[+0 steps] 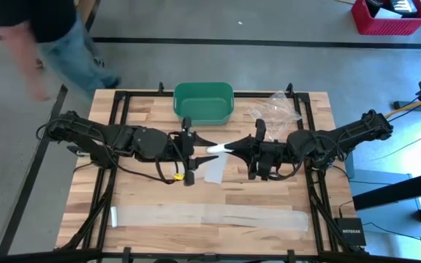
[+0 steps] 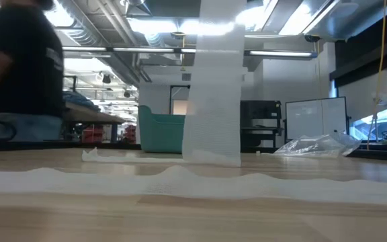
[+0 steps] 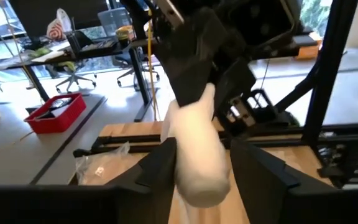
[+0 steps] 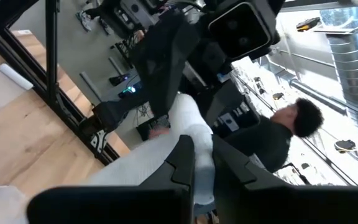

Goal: Roll bandage
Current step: Roll the top white bandage

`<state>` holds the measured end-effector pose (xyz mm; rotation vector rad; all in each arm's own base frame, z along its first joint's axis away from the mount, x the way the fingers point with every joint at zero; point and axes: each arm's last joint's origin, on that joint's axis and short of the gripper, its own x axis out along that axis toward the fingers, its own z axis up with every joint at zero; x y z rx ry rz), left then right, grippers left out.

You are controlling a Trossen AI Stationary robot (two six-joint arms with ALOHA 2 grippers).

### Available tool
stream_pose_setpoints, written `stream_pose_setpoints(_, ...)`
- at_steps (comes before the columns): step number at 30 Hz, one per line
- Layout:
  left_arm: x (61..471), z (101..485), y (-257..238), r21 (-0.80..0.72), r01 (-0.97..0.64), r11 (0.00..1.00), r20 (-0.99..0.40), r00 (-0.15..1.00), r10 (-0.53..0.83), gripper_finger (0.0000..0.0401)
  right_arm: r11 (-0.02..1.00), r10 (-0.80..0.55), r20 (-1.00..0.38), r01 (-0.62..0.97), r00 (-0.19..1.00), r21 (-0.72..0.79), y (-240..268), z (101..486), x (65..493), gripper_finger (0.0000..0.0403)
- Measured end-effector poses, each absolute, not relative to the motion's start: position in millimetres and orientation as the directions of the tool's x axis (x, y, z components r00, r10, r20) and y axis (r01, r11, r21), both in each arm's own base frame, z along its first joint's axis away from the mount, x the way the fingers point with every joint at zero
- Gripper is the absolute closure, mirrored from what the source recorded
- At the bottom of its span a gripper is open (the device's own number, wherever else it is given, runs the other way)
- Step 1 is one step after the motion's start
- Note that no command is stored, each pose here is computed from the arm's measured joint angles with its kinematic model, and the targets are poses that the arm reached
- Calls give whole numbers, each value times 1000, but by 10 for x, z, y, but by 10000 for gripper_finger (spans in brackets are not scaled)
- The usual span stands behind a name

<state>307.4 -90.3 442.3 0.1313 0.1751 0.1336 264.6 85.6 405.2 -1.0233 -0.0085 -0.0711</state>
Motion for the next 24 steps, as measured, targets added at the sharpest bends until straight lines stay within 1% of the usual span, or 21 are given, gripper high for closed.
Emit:
stream_pose_setpoints(8,3071,4457,-903,172,-133,976,-134,978,157,287,533,-56,55,77,997,-842,854,4067,2646,367)
stream_pose_setpoints(11,3076,4440,-879,187,-135,973,-150,975,165,307,538,-52,47,68,998,-840,855,4059,2646,364)
stream_pose_setpoints(13,3077,4445,-876,203,-134,970,-145,975,165,325,570,-39,49,63,998,-819,860,4057,2653,357)
stream_pose_setpoints(16,3074,4458,-875,270,-123,955,-136,977,165,351,645,-46,60,75,997,-760,863,4062,2661,331)
stream_pose_setpoints(19,3068,4457,-900,401,-90,912,-136,978,157,367,742,-63,48,79,997,-665,878,4058,2641,292)
stream_pose_setpoints(21,3066,4459,-905,478,-74,875,-134,979,156,370,796,-74,44,86,996,-599,916,4073,2585,262)
stream_pose_setpoints(24,3067,4463,-906,556,-59,829,-131,979,158,362,830,-94,53,108,994,-547,957,4131,2466,221)
